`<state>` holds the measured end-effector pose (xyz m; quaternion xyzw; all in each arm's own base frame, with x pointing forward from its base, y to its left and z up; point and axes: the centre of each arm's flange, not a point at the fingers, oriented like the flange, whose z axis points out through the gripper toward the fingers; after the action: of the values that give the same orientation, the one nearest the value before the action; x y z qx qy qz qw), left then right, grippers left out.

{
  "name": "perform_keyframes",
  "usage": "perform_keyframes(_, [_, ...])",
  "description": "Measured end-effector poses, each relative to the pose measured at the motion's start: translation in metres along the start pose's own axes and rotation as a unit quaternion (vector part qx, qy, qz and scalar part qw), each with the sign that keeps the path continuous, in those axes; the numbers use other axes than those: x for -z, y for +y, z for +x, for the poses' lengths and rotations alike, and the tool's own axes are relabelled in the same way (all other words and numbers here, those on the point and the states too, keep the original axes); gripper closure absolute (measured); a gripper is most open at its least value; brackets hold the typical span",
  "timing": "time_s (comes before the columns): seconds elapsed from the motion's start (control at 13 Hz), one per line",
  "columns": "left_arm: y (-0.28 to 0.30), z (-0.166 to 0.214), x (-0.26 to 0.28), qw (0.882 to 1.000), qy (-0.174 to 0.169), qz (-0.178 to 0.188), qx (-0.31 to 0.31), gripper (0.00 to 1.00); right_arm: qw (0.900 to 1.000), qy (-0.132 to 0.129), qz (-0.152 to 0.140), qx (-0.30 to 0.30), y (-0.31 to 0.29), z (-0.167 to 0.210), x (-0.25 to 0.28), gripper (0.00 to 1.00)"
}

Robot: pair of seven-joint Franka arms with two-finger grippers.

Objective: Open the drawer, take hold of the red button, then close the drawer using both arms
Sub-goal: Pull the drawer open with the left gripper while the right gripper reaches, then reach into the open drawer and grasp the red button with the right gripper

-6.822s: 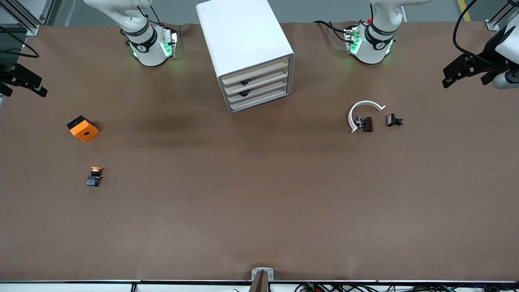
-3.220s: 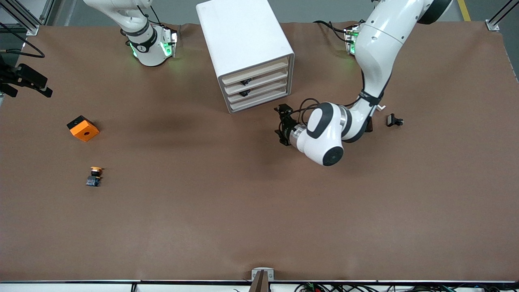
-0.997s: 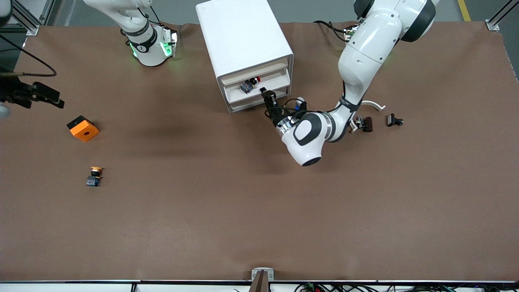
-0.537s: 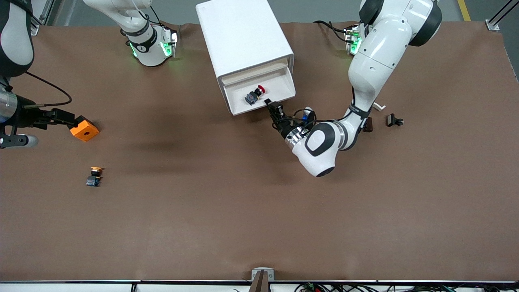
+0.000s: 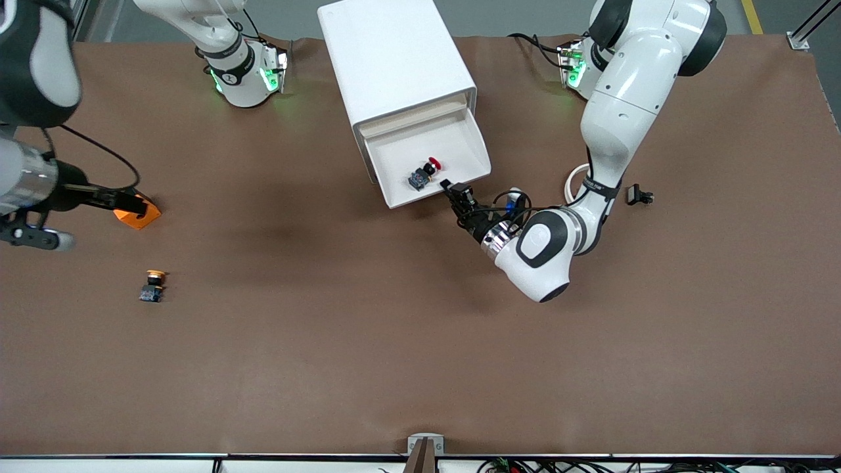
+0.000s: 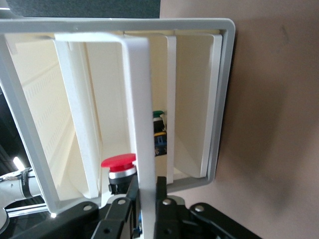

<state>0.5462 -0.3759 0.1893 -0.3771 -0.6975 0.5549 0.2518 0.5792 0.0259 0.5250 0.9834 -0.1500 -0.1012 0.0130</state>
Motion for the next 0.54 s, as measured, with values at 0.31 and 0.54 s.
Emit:
perform_keyframes(0.31, [-0.010, -0.010, 0.014, 1.000, -0.011, -0.014, -0.016, 0.35, 0.994, 0.013, -0.016, -0.108, -0.134, -0.068, -0.004, 0.00])
perform_keyframes(0.54, [-0.023, -0.016, 0.045, 0.997, -0.009, -0.053, -0.048, 0.03, 0.984, 0.029, 0.022, -0.173, -0.221, -0.126, -0.007, 0.00])
